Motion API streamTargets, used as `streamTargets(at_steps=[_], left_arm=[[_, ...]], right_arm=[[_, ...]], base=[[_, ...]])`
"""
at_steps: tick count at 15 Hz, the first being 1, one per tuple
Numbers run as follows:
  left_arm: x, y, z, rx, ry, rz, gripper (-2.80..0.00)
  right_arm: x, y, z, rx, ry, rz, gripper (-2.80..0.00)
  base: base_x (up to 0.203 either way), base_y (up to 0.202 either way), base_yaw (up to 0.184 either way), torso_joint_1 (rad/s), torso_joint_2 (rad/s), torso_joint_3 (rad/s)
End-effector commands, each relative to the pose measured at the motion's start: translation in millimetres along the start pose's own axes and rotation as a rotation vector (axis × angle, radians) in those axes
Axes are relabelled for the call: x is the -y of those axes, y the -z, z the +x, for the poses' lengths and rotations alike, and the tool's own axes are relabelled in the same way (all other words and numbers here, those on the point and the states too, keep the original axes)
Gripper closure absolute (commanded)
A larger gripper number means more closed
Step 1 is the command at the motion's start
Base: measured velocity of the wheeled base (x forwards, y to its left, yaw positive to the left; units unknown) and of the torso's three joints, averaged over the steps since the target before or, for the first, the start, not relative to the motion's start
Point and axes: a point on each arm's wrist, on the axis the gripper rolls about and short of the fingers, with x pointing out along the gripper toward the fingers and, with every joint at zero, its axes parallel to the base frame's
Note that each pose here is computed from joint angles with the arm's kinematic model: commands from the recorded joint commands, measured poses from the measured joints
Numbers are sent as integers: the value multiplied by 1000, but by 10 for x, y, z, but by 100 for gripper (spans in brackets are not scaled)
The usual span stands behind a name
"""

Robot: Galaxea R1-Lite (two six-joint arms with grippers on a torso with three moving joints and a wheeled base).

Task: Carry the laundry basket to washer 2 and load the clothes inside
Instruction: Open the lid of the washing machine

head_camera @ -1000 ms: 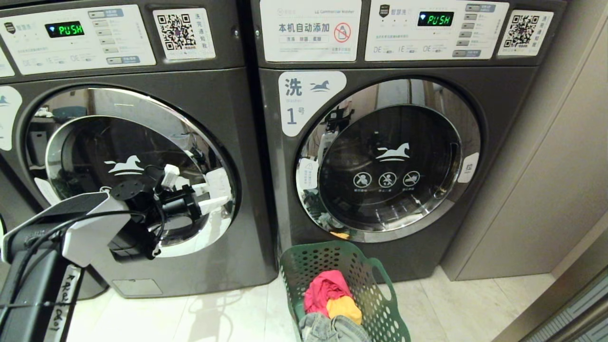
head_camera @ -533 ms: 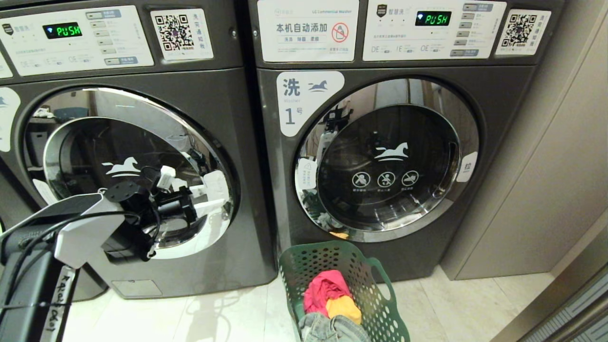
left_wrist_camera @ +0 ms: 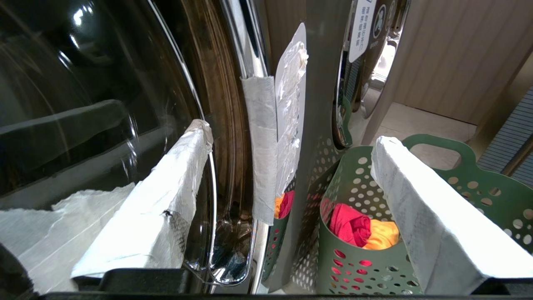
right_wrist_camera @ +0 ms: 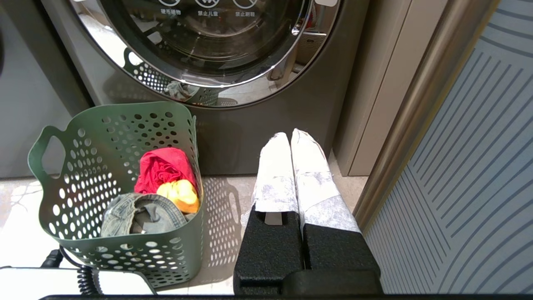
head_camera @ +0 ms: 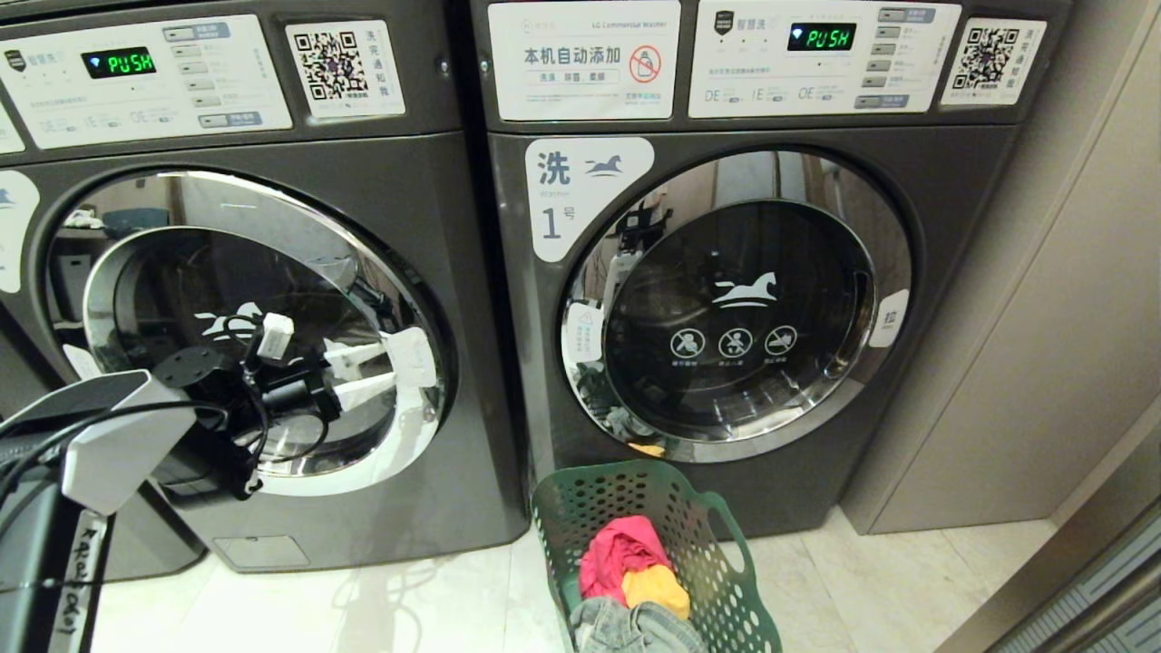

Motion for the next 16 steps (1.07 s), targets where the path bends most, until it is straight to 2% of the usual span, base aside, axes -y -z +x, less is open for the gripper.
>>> streamTargets(at_steps=[1, 5, 8, 11, 14, 16], left_arm=[[-16, -18, -63, -1, -7, 5, -280], [25, -133, -77, 5, -5, 25, -280], [147, -204, -178, -10, -22, -15, -280], [356, -347, -399, -36, -35, -62, -280], [560, -479, -719, -56, -90, -78, -280], [642, -711, -999, -54, -160, -44, -280]], right_arm=[[0, 1, 1, -1, 0, 0, 0], [0, -1, 0, 0, 0, 0, 0], [0, -1, 0, 0, 0, 0, 0], [0, -1, 1, -1, 0, 0, 0], [0, -1, 0, 0, 0, 0, 0], [0, -1, 0, 0, 0, 0, 0]], base=[[0, 0, 0, 0, 0, 0], [0, 0, 0, 0, 0, 0], [0, 0, 0, 0, 0, 0], [0, 0, 0, 0, 0, 0], [0, 0, 0, 0, 0, 0], [0, 0, 0, 0, 0, 0]])
